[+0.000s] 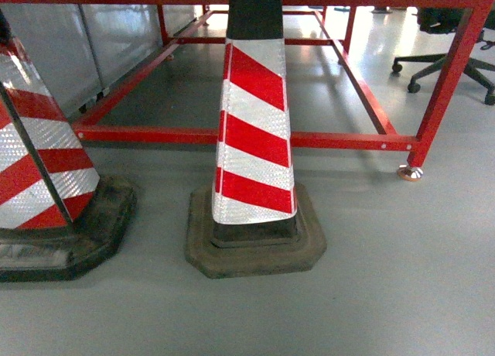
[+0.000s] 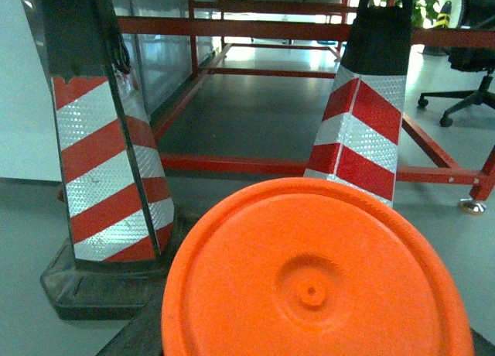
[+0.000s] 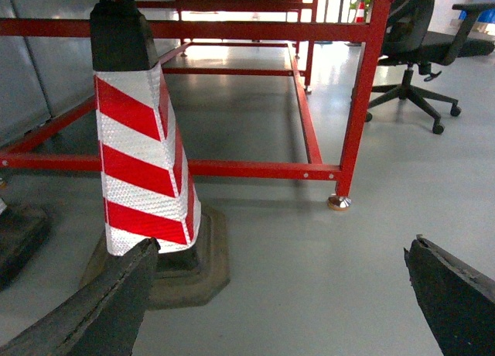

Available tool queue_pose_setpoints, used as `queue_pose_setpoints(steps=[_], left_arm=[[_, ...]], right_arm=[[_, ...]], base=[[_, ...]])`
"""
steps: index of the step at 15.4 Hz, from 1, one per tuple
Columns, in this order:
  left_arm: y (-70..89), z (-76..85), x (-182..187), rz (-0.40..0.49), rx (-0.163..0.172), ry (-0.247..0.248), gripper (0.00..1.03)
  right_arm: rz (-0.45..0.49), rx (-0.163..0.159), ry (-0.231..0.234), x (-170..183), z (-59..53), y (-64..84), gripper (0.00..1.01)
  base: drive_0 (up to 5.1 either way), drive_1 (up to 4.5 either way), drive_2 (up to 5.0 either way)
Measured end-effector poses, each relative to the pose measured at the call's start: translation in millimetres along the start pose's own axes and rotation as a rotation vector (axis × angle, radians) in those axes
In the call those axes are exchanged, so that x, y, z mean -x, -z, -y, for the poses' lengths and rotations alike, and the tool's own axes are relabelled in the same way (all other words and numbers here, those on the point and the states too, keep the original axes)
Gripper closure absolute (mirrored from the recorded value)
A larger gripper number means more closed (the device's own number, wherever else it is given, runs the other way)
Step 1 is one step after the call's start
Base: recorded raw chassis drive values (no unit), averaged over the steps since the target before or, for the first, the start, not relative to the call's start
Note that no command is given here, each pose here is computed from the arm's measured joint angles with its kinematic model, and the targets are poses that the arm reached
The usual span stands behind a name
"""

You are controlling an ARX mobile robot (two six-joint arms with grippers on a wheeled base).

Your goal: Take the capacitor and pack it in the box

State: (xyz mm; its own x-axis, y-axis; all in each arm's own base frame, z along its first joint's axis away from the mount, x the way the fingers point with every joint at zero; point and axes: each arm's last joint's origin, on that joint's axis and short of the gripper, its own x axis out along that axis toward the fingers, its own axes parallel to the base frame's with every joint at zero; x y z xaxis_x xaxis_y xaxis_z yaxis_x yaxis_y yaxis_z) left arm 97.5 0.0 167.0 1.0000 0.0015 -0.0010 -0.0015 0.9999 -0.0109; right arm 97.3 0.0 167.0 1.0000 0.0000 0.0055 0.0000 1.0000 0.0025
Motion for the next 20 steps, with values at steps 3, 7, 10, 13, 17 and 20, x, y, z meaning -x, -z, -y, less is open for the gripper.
queue_pose_setpoints(steps=[3, 7, 10, 13, 17, 20], left_arm=[[0.4, 0.0, 0.0, -0.003, 0.000, 0.001, 0.60], [0.2, 0.1, 0.0, -0.002, 0.000, 0.002, 0.60], [0.4, 0.0, 0.0, -0.003, 0.000, 0.001, 0.60], [0.2, 0.1, 0.0, -0.002, -0.001, 0.003, 0.60], [0.3, 0.1, 0.0, -0.003, -0.002, 0.002, 0.60], [0.4, 0.1, 0.0, -0.003, -0.003, 0.001, 0.60]], right_arm=[[0.000, 0.000, 0.000, 0.0, 0.0, 0.0, 0.03], [-0.003, 0.000, 0.000, 0.0, 0.0, 0.3, 0.03], [-0.005, 0.000, 0.000, 0.0, 0.0, 0.5, 0.03], [-0.004, 0.000, 0.001, 0.0, 0.0, 0.4, 0.03], [-0.003, 0.001, -0.001, 0.0, 0.0, 0.3, 0.03], [-0.004, 0.001, 0.000, 0.0, 0.0, 0.4, 0.03]], base=[[0.0, 1.38, -1.4], [0.0, 0.00, 0.0], [0.0, 0.00, 0.0], [0.0, 0.00, 0.0], [0.0, 0.00, 0.0], [0.0, 0.00, 0.0]])
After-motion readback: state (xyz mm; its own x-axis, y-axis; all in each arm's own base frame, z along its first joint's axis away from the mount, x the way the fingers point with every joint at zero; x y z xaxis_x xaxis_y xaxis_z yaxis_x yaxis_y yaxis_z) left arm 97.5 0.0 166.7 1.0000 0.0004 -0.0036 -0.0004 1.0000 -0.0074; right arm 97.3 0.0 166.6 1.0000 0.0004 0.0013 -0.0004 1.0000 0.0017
